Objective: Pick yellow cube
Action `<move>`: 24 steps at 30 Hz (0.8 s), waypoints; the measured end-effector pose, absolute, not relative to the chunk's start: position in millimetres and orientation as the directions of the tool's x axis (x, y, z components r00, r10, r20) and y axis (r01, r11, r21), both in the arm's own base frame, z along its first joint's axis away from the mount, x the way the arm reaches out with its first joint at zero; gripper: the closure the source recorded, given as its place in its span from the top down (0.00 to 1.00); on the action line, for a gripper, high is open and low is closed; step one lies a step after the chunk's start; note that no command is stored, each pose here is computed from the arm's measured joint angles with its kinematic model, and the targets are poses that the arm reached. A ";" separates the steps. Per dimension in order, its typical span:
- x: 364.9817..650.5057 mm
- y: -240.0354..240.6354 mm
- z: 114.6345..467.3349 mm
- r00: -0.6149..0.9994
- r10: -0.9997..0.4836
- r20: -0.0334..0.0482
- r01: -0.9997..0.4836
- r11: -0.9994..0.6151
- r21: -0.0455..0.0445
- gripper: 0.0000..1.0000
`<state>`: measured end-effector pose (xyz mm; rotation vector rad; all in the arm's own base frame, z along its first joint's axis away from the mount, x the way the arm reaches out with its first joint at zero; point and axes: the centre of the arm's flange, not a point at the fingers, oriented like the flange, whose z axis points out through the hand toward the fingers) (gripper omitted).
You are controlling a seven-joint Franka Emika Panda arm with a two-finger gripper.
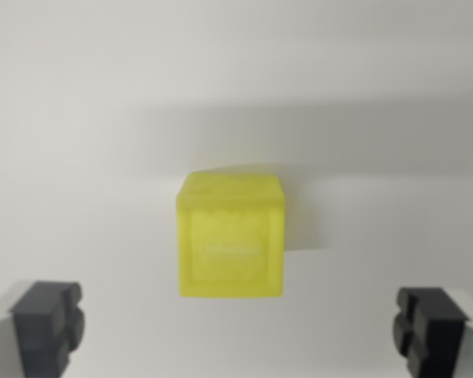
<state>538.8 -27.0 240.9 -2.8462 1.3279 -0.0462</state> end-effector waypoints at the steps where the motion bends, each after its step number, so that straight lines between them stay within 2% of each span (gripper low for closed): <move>1: 538.4 -26.9 239.3 0.642 -0.766 0.026 -0.766 -0.642 -0.013 1.00; 24: 529.6 -24.4 200.7 0.636 -0.771 0.013 -0.771 -0.636 -0.006 1.00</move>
